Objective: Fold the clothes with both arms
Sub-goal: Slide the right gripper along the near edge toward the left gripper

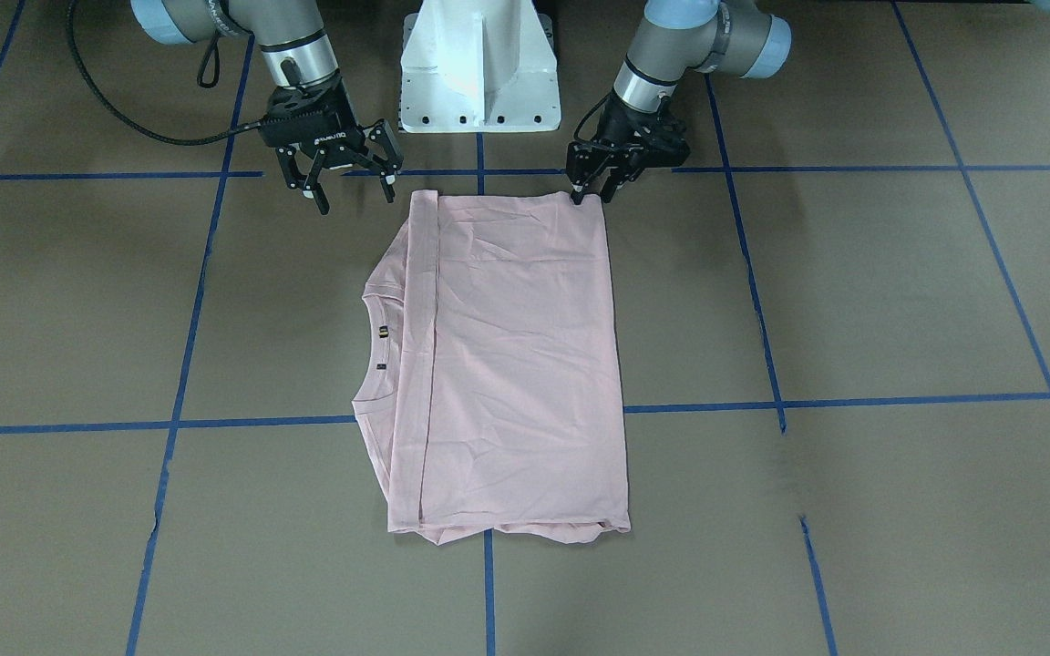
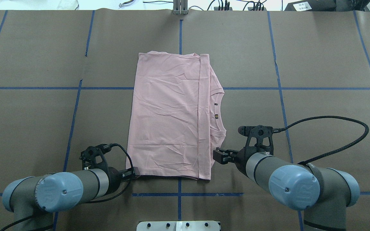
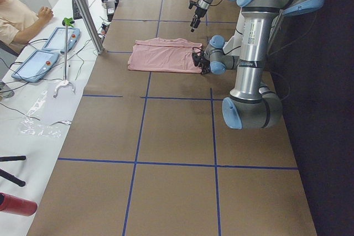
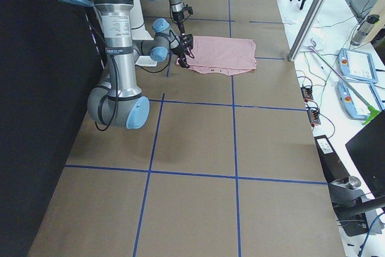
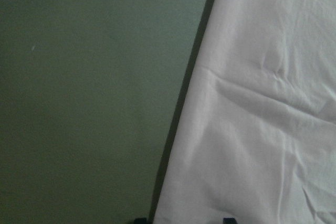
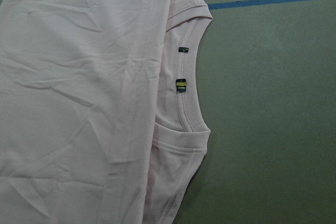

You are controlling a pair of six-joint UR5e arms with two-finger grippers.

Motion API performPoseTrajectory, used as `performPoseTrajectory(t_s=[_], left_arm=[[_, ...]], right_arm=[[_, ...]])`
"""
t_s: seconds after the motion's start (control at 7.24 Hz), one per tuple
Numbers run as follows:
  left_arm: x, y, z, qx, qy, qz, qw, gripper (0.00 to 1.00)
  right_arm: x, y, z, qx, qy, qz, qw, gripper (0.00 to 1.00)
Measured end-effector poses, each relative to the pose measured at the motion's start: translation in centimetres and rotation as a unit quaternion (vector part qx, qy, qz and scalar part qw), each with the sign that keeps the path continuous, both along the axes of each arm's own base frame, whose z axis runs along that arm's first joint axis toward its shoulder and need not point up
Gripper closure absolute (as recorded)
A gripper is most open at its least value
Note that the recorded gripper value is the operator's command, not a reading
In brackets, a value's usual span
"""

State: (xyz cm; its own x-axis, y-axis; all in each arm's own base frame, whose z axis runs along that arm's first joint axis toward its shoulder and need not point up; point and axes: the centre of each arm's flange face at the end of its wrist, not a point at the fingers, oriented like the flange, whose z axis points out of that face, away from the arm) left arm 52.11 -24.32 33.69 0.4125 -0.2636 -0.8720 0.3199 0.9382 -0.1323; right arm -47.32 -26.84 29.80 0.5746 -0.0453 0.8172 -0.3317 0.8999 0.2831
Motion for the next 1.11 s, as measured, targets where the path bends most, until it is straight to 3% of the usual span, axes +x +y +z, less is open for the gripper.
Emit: performPoseTrajectory(t_s=[0.28, 0.55, 0.83, 1.11], left_arm=[[0.0, 0.0, 0.0, 0.0, 0.0, 0.0, 1.0, 1.0], [-0.1, 0.0, -0.3, 0.003, 0.003, 0.002, 1.0, 1.0], [-0.4, 0.1, -0.9, 0.006, 0.008, 0.002, 1.0, 1.0], [-0.5, 0.1, -1.0, 0.006, 0.009, 0.002, 0.9999, 1.0]], right_arm=[[-0.1, 0.0, 0.1, 0.0, 0.001, -0.001, 1.0, 0.0], [-0.4, 0.3, 0.0, -0.007, -0.002, 0.002, 1.0, 0.08], [-2.6, 1.5, -1.0, -0.068, -0.015, 0.027, 0.9972, 0.2], [-6.9, 2.4, -4.1, -0.127, 0.002, 0.057, 0.9903, 0.21]])
